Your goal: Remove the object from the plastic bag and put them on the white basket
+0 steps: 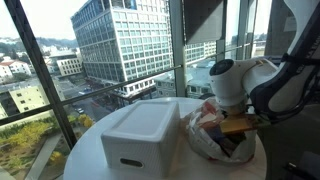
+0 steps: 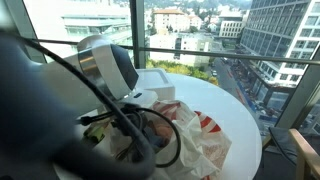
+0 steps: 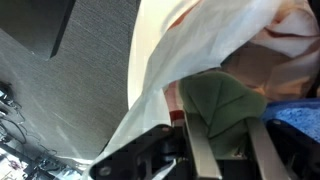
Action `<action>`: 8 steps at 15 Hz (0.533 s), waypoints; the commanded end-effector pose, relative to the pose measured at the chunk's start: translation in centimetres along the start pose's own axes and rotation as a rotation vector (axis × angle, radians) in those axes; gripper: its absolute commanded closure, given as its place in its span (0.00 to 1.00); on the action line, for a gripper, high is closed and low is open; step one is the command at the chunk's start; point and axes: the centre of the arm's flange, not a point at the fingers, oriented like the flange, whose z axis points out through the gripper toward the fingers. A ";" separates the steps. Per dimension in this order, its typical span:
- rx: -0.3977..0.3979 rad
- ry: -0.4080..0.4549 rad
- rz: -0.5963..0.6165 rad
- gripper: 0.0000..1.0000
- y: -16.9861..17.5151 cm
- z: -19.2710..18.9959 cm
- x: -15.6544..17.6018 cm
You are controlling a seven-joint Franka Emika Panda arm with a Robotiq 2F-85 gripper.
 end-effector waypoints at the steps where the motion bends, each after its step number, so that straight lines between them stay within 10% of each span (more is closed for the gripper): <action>1: 0.025 0.033 0.024 0.99 2.8 -8.1 2.6; 8: 0.129 0.062 0.007 0.99 5.4 -21.3 5.5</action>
